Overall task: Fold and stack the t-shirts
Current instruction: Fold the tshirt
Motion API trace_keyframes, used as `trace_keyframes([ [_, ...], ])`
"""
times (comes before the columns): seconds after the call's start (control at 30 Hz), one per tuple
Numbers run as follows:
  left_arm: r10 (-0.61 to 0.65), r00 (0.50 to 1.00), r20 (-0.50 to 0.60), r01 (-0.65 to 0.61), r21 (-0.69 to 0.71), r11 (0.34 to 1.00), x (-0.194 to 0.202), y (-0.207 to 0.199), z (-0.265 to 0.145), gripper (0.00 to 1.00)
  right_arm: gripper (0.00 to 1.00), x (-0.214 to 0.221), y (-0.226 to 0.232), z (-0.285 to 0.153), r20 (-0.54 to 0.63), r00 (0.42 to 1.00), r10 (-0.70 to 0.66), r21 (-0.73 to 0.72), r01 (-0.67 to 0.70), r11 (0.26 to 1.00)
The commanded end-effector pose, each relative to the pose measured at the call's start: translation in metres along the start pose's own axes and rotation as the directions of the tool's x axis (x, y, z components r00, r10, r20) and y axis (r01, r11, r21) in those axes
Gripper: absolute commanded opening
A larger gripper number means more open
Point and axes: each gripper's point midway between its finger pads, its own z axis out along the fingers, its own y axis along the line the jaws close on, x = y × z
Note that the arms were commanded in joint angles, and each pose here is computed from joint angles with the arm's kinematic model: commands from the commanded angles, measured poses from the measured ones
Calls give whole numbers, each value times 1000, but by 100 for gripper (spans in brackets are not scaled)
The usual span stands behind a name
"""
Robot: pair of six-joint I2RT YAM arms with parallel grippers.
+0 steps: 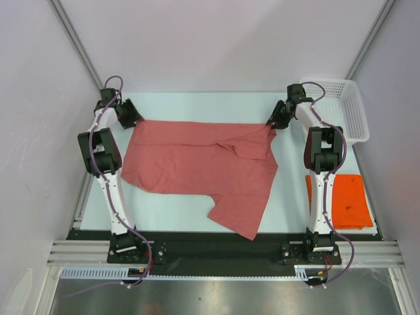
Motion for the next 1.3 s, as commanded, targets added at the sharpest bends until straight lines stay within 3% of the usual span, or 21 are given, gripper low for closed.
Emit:
trace_keyframes([
  [0.0,15,1000,26,-16,42,999,-2,-16,-25,56,42,-1,-4,-7,-2,1000,-12,13,12,1000],
  [0.23,38,999,34,-39,32,999,-3,-18,-22,50,42,1,-4,-5,-7,1000,-18,7,18,1000],
  [0.47,54,996,68,-55,6,998,-18,-13,-12,54,42,1,-6,-2,-10,1000,-23,6,23,1000],
  [0.6,44,997,63,-46,20,999,-18,-16,-9,44,42,0,-6,-2,-12,1000,-23,6,23,1000],
  [0.93,25,998,65,-27,23,999,-17,-17,-12,34,41,3,-7,2,-25,1000,-15,-3,15,1000],
  [0.97,22,997,75,-23,21,1000,-19,-18,-13,29,41,3,-7,3,-27,1000,-12,0,12,1000],
  [1.07,8,995,104,-9,12,1000,-27,-17,-12,22,34,1,-9,3,-19,1000,-12,11,12,1000],
  [1.2,-35,993,113,34,11,999,-30,-15,0,0,20,-6,-14,3,7,1000,-22,43,22,999],
  [1.27,-72,992,100,71,20,997,-26,-13,12,0,9,-10,-17,4,23,999,-30,64,28,998],
])
